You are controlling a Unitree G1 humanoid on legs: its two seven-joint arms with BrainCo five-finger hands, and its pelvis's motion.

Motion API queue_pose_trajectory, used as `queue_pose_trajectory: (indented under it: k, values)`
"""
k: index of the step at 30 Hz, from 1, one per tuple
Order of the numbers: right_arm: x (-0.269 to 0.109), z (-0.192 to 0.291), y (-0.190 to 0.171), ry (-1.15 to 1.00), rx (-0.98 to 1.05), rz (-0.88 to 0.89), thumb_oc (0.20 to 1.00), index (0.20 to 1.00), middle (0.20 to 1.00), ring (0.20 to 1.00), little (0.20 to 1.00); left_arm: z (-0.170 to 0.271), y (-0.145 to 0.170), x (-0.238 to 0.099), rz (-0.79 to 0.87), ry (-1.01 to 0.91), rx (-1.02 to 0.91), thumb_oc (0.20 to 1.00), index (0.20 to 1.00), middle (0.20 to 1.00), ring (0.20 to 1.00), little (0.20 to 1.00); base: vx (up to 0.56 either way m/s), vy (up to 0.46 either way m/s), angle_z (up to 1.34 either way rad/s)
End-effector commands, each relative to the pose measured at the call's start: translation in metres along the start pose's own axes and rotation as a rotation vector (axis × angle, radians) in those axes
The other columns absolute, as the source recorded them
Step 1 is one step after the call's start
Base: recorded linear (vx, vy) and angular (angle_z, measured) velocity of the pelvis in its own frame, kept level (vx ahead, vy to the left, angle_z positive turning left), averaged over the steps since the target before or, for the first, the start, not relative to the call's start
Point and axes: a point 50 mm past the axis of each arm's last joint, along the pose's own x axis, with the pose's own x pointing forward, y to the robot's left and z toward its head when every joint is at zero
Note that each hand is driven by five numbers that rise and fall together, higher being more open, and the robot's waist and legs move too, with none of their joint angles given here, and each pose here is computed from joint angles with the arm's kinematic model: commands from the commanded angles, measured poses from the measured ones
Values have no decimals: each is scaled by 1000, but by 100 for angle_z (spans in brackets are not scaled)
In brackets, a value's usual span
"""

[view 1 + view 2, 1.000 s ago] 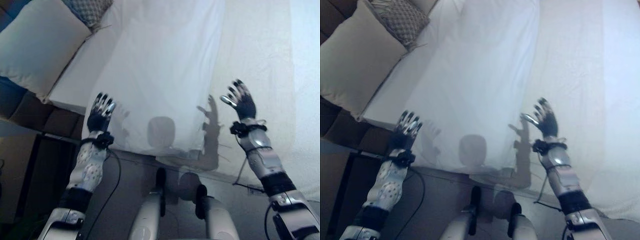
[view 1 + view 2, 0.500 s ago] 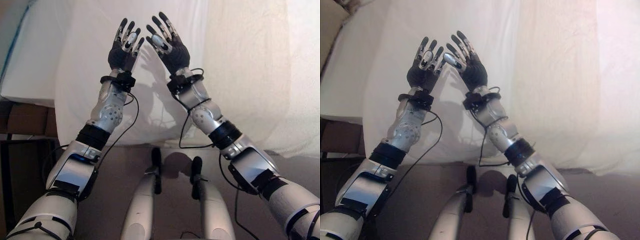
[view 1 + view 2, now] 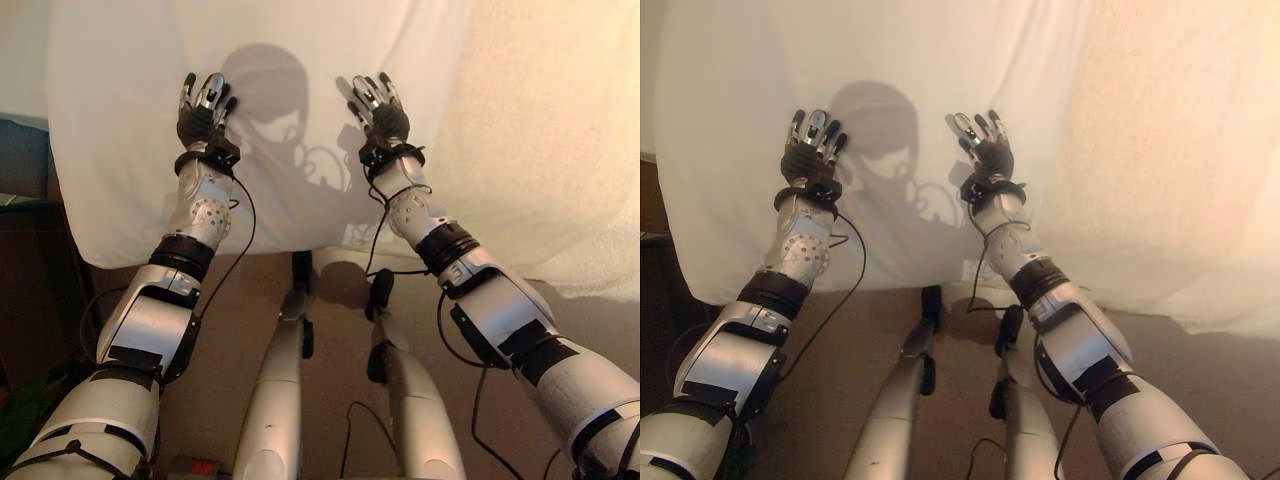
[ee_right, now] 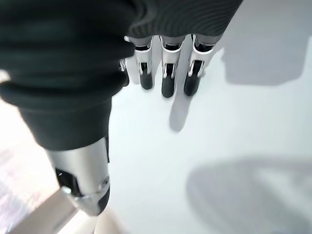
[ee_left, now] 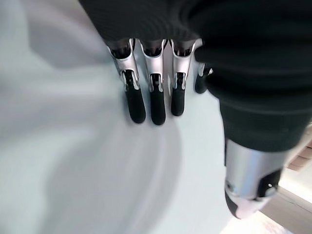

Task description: Make the bed

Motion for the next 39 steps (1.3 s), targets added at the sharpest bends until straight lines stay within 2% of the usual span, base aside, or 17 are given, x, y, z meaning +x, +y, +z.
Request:
queue_pose_trajectory:
  k: [1,2,4,7,8,12,18,19,21,22,23,27,31,32,33,37,39]
  values:
    - [0,0,-11,-8,-33,-73,1000,1000,1000,1000,1000,18,12,6,97,-76,40,1000,1000,1000,1000,1000,0,0,0]
    - [-1,-9,-30,22,-51,-154,1000,1000,1000,1000,1000,10,33,4,170,-42,77,1000,1000,1000,1000,1000,0,0,0]
    - [-3,-12,-39,34,-57,-194,1000,1000,1000,1000,1000,6,40,2,195,-29,87,1000,1000,1000,1000,1000,0,0,0]
    - [-16,-31,-87,105,-106,-360,1000,1000,1000,1000,1000,-5,81,-11,320,19,169,1000,1000,1000,1000,1000,0,0,0]
    - [-16,-31,-86,105,-107,-359,1000,1000,1000,1000,1000,-5,81,-11,320,18,170,1000,1000,1000,1000,1000,0,0,0]
    - [-50,-64,-143,225,-133,-527,1000,1000,1000,1000,1000,-16,126,-35,444,54,204,1000,1000,1000,1000,1000,-4,-9,-2]
    - [-81,-78,-195,356,-234,-646,1000,1000,1000,1000,1000,-24,160,-56,544,89,194,1000,1000,1000,1000,1000,-7,-14,-4]
    - [-99,-85,-216,408,-252,-710,1000,1000,1000,1000,1000,-29,172,-66,578,107,185,1000,1000,1000,1000,1000,-3,-8,-3]
    - [-107,-88,-224,430,-261,-737,1000,1000,1000,1000,1000,-32,176,-72,587,113,182,1000,1000,1000,1000,1000,-6,-15,-5]
    - [-129,-97,-242,494,-287,-794,1000,1000,1000,1000,1000,-41,174,-82,581,108,108,1000,1000,1000,1000,1000,-12,-18,-5]
    - [-142,-98,-254,523,-310,-840,1000,1000,1000,1000,1000,-37,179,-86,583,97,162,1000,1000,1000,1000,1000,0,0,0]
    - [-178,-111,-274,607,-320,-931,1000,1000,1000,1000,1000,-46,192,-106,688,99,133,1000,1000,1000,1000,1000,-19,-15,-4]
    - [-229,-116,-301,667,-320,-1082,1000,1000,1000,1000,1000,-51,228,-149,880,110,139,1000,1000,1000,1000,1000,-15,-20,-2]
    - [-230,-117,-301,669,-322,-1083,1000,1000,1000,1000,1000,-52,228,-150,882,111,141,1000,1000,1000,1000,1000,-34,-41,-8]
    - [-239,-114,-308,654,-310,-1135,1000,1000,1000,1000,1000,-52,253,-174,1006,141,172,1000,1000,1000,1000,1000,-24,-28,-11]
    - [-256,-106,-320,640,-327,-1192,1000,1000,1000,1000,1000,-47,281,-205,1139,167,228,1000,1000,1000,1000,1000,-17,-36,-14]
    - [-267,-98,-329,627,-351,-1226,1000,1000,1000,1000,1000,-39,302,-238,1242,199,341,1000,1000,1000,1000,1000,-24,-55,-9]
